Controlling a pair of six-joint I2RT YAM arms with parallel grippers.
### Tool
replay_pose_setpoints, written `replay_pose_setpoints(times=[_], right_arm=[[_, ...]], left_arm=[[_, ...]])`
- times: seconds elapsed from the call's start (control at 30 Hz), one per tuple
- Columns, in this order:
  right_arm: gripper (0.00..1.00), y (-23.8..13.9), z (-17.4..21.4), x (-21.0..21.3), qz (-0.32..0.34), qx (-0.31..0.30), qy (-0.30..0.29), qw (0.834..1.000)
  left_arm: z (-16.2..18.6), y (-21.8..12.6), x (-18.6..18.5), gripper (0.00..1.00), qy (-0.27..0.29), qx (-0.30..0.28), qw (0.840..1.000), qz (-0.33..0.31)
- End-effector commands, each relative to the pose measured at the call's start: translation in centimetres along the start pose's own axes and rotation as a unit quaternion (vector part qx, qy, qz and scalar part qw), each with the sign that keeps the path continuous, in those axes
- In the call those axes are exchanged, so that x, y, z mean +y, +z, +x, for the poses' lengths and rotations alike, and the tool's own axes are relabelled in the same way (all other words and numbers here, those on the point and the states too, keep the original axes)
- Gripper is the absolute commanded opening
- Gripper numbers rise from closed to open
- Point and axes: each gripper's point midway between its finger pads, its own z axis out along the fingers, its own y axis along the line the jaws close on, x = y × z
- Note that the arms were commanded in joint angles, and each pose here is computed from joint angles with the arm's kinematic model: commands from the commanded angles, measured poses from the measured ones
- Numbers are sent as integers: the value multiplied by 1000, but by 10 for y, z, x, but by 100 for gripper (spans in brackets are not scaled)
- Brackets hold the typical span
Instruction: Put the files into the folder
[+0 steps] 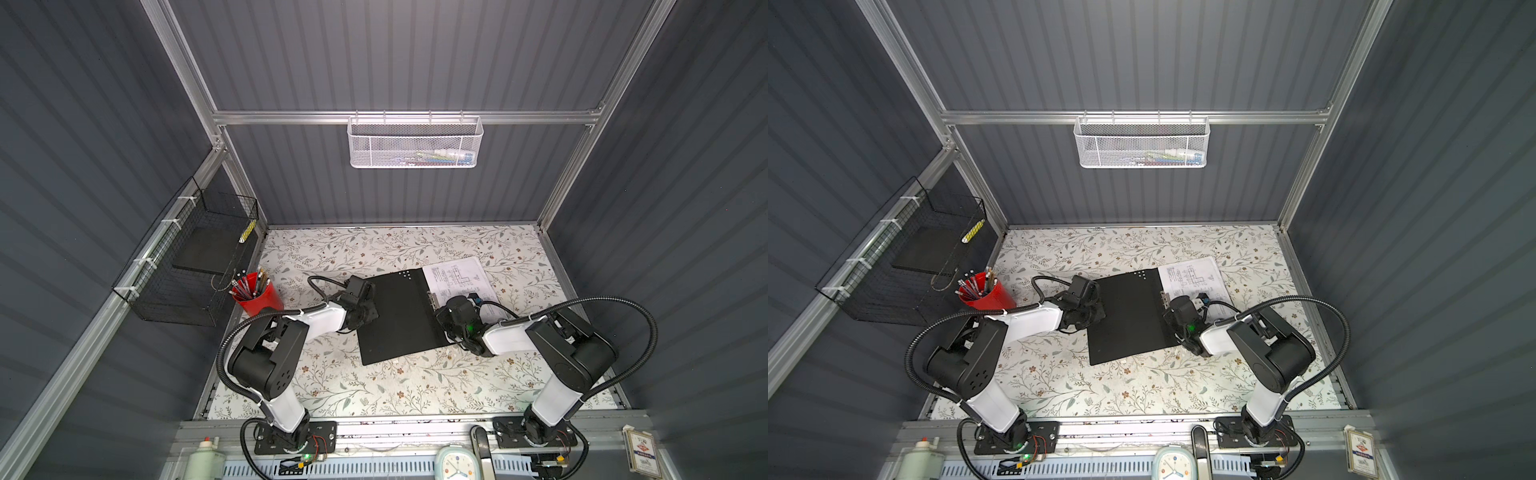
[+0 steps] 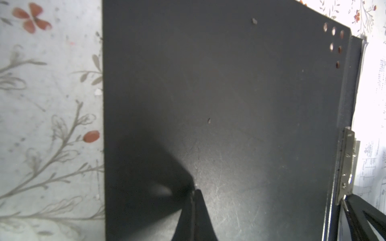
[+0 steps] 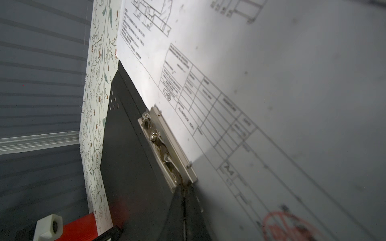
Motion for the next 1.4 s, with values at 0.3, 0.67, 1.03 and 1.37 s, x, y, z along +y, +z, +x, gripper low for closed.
replay_pose_setpoints(times=[0.3,0.67,1.03,1.37], right_arm=[[2,-42,47,-106,194,123,-80,970],[42,-52,31,-43,109,117,-126,979],[99,-103,-69,-31,124,74,-200,969],[99,-101,-136,-80,132,53,-148,979]], left_arm=[[85,4,99,0,21,161,970,-179],[35,-14,39,19,71,122,984,-106],[-22,-94,7,100,104,-12,994,14],[-12,-73,14,100,84,19,992,93]])
